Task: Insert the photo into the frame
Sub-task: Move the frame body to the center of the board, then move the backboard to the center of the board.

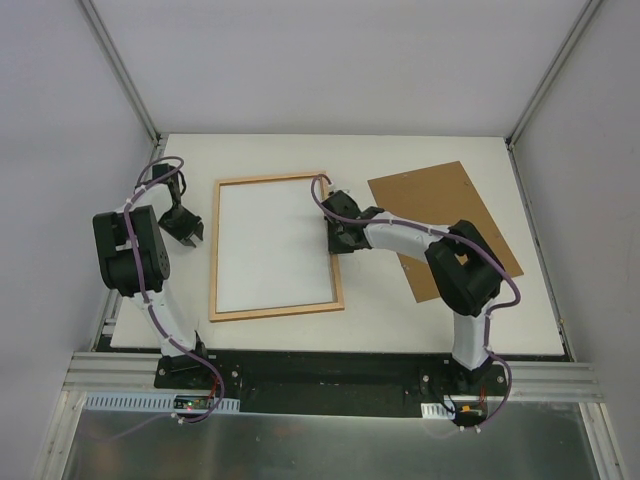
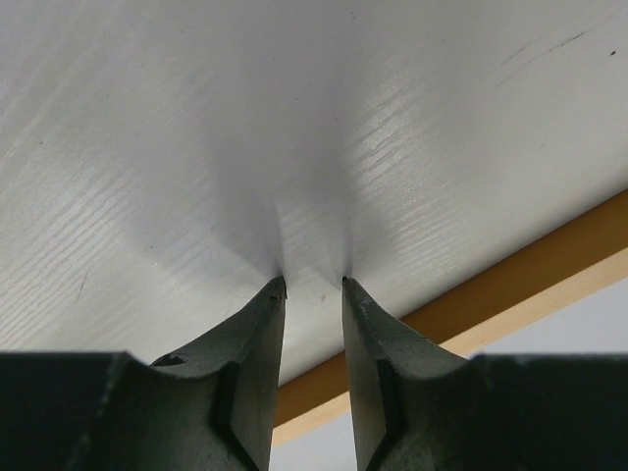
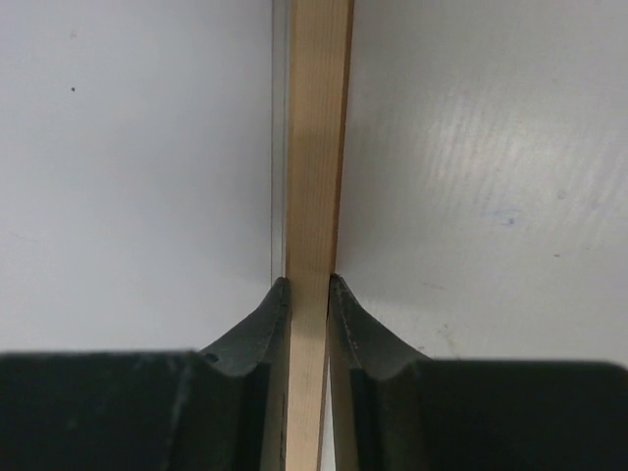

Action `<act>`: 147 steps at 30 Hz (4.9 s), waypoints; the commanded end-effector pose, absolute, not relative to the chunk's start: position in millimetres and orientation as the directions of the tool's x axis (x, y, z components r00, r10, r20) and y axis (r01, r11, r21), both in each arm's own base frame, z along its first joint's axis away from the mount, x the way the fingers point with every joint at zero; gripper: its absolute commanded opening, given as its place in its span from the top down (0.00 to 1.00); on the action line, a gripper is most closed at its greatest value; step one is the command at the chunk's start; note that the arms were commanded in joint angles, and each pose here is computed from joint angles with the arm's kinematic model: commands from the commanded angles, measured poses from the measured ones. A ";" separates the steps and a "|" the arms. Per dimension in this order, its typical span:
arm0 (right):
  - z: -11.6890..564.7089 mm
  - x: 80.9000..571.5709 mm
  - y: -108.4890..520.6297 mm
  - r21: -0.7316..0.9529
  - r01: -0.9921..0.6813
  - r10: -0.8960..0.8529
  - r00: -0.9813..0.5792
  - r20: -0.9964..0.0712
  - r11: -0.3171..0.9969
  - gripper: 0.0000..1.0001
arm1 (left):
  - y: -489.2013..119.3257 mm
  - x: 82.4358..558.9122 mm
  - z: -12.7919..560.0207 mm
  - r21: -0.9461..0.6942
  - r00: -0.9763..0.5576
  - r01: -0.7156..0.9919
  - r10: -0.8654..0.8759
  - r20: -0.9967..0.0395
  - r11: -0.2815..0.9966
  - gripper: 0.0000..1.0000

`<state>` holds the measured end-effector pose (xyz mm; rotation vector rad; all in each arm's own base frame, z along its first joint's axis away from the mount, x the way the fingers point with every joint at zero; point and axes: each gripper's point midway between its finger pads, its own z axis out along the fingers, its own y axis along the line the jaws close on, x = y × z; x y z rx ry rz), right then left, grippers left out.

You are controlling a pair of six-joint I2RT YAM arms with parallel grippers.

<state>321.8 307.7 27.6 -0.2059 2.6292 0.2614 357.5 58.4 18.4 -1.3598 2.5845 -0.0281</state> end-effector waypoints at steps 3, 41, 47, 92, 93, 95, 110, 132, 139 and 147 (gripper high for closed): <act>20.9 307.5 259.1 0.050 -0.184 -0.141 -0.879 -0.456 0.982 0.99 | 49.0 349.4 30.4 -0.134 -0.558 -0.802 -0.811 -0.176 0.582 0.70; 23.5 299.4 273.8 0.193 -0.130 -0.037 -0.907 -0.420 0.973 0.91 | -21.4 352.6 13.1 -0.137 -0.678 -0.706 -0.719 -0.153 0.695 0.69; 34.5 293.8 287.0 0.242 -0.146 -0.031 -0.905 -0.425 0.959 0.84 | -13.5 366.2 33.1 -0.166 -0.678 -0.687 -0.706 -0.203 0.707 0.67; 85.7 412.8 -109.6 0.192 0.633 0.623 -0.578 -0.527 0.750 0.07 | -438.7 338.4 98.5 -0.722 -0.985 0.096 -0.038 -0.168 0.685 0.41; 80.3 415.0 -114.1 0.188 0.641 0.630 -0.579 -0.517 0.744 0.07 | -441.2 339.0 97.4 -0.724 -0.985 0.099 -0.035 -0.167 0.682 0.41; 73.8 417.9 -123.9 0.189 0.658 0.647 -0.571 -0.505 0.729 0.06 | -445.8 337.3 94.0 -0.727 -0.987 0.103 -0.022 -0.161 0.679 0.41; 34.2 410.6 -130.8 0.140 0.668 0.664 -0.651 -0.368 0.731 0.05 | -452.8 329.6 77.6 -0.730 -0.992 0.096 0.002 -0.128 0.676 0.41; 18.9 342.2 -50.8 0.178 0.586 0.612 -0.749 -0.253 0.791 0.06 | -442.4 324.4 81.1 -0.718 -0.993 0.059 -0.035 -0.116 0.694 0.42; 23.0 321.1 -36.1 0.152 0.543 0.562 -0.778 -0.279 0.826 0.06 | -436.6 319.0 76.5 -0.705 -0.993 0.048 -0.039 -0.107 0.707 0.43; 82.2 333.3 -35.5 0.078 0.478 0.461 -0.774 -0.434 0.875 0.08 | -429.0 319.6 112.5 -0.720 -0.983 0.103 -0.041 -0.180 0.686 0.42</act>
